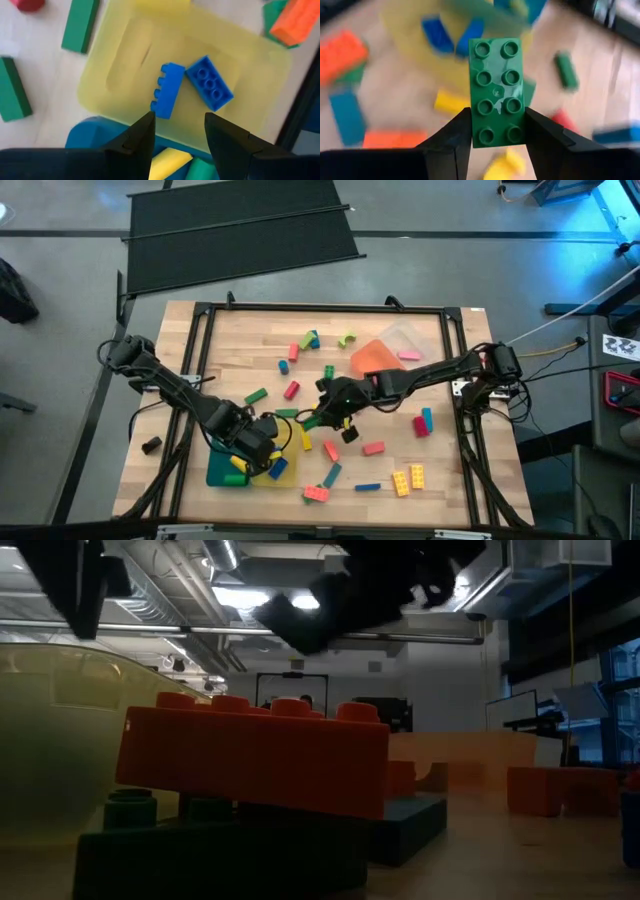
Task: Sort blocks by size
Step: Put the green rectangle game piece into the yellow bin
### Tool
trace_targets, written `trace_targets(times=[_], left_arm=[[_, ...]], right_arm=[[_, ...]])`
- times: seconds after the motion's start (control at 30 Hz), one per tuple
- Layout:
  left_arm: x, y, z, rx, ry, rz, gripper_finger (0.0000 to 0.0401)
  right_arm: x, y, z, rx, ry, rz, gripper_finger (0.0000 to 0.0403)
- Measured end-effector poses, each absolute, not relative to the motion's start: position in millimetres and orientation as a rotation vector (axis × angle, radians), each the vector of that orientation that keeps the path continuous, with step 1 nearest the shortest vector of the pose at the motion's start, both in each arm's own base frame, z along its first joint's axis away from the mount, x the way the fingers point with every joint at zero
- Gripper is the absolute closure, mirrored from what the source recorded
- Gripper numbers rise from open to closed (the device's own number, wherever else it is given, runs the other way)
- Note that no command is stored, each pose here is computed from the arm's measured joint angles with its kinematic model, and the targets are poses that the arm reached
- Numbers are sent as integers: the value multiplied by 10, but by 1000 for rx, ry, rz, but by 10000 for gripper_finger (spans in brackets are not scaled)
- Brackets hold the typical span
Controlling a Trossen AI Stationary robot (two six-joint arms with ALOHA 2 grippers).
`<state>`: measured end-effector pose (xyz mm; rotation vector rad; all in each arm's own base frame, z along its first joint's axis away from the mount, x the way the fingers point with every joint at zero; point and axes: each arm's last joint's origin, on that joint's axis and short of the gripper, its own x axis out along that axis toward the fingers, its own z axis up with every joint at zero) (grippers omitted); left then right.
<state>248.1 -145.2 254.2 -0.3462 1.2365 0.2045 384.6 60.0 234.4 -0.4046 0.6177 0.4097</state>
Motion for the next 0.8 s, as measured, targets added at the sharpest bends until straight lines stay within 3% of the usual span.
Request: trace_targets(times=[0.5,0.8], left_arm=[[2196,-1323,3071,-417,1002,156,244],[2196,-1331,3067,-499,995,199,245]], right_arm=[[4319,688,1866,-371,343,420,244],[4406,701,1595,-370,344,420,242]])
